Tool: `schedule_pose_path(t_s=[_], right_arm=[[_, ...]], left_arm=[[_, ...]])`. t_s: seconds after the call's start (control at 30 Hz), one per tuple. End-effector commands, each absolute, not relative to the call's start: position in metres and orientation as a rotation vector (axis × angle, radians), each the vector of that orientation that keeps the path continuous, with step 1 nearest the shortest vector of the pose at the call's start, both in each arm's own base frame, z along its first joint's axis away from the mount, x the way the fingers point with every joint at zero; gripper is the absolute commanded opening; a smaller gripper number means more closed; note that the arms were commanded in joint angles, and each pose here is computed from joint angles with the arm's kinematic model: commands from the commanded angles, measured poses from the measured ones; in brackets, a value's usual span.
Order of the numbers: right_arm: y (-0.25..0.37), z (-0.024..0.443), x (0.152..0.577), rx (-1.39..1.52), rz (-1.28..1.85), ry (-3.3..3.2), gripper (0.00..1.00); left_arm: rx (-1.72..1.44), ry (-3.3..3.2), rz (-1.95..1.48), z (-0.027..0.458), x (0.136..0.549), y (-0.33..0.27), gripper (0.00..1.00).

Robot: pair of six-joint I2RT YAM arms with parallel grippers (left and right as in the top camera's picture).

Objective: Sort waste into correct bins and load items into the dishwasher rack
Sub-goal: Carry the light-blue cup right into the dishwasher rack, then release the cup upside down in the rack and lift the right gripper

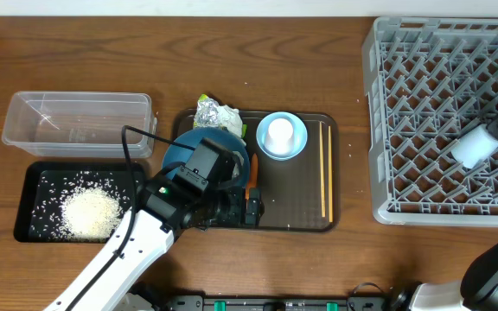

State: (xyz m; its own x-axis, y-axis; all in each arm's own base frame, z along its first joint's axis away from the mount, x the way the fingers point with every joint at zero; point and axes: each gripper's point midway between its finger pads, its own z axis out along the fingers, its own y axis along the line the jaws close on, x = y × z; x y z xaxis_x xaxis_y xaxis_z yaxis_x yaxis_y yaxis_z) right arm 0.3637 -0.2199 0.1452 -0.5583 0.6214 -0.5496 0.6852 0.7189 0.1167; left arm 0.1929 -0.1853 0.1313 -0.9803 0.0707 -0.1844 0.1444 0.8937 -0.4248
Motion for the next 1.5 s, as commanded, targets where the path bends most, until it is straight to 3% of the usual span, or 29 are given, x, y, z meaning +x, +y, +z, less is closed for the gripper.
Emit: schedule_pose_path(t_s=[0.0, 0.13, 0.2, 0.3, 0.43, 0.57, 0.77, 1.13, 1.47], right_arm=[[-0.209, 0.161, 0.372, 0.961, -0.115, 2.324, 0.26], [-0.185, 0.183, 0.38, 0.881, -0.095, 2.308, 0.36], [-0.172, 0.19, 0.383, 0.84, -0.084, 2.31, 0.47], [-0.182, 0.189, 0.37, 0.922, -0.251, 2.303, 0.57], [-0.196, 0.183, 0.36, 0.976, -0.293, 2.309, 0.35], [-0.206, 0.185, 0.359, 0.99, -0.266, 2.288, 0.24], [-0.211, 0.176, 0.364, 0.927, -0.281, 2.327, 0.23], [-0.212, 0.117, 0.368, 0.967, -0.266, 2.469, 0.21], [-0.202, 0.146, 0.371, 0.942, -0.187, 2.457, 0.2]], left_arm=[[0.154, 2.903, -0.646, 0.129, 0.194, -0.183, 1.0], [0.154, 2.903, -0.646, 0.129, 0.194, -0.183, 1.0], [0.154, 2.903, -0.646, 0.129, 0.194, -0.183, 0.99], [0.154, 2.903, -0.646, 0.129, 0.194, -0.183, 1.0], [0.154, 2.903, -0.646, 0.129, 0.194, -0.183, 1.0], [0.154, 2.903, -0.646, 0.129, 0.194, -0.183, 1.0], [0.154, 2.903, -0.646, 0.129, 0.194, -0.183, 1.0], [0.154, 2.903, -0.646, 0.129, 0.194, -0.183, 1.0], [0.154, 2.903, -0.646, 0.129, 0.194, -0.183, 1.0]])
